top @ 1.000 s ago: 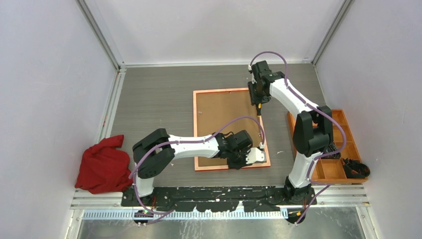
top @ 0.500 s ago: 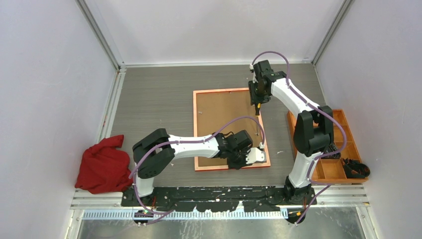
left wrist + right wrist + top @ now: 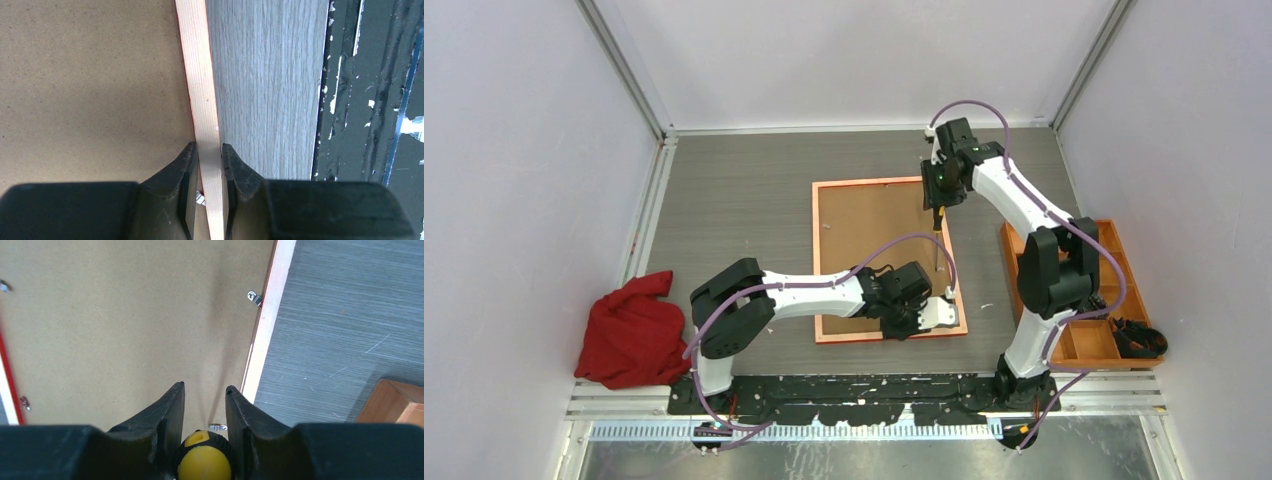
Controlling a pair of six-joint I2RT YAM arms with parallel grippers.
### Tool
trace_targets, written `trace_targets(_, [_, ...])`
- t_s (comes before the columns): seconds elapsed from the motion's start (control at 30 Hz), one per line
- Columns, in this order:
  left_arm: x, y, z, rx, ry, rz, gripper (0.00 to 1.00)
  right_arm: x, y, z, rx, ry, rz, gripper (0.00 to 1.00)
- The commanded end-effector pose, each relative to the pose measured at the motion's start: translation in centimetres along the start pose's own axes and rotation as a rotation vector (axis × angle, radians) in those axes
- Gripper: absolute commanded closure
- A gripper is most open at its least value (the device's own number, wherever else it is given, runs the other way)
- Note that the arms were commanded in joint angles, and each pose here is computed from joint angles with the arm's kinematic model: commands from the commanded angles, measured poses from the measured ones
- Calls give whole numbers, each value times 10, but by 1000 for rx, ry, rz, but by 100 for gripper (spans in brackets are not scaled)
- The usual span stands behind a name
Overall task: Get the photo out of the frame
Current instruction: Release the photo frame item from the photo frame.
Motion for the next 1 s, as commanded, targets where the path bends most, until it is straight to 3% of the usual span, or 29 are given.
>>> trace_targets(0.0, [2, -4, 2, -40, 9, 29, 93, 40, 1, -19, -10, -165, -53, 99])
trace_targets(0.37, [3, -23, 1, -26, -24, 246, 88, 45, -20, -26, -101, -223, -46, 99])
trace_targets(0.57, [7, -23, -1, -24, -25, 244, 86, 43, -23, -27, -116, -228, -44, 99])
trace_targets(0.8, [17, -11, -15, 8, -23, 149, 66, 41, -25, -27, -119, -230, -32, 99])
trace_targets(0.97, [45, -1, -29, 8, -60, 82, 48, 40, -28, -28, -120, -233, -21, 99])
Point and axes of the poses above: each gripper's point midway between its finger pads, its own x axis back along the fingers, its own y axis along the line the jaws close on, z = x × y, the point moved 9 cm from there along x, back along the fingers, and after that the axes turned 9 degrees about -x, right-handed, at the moved point
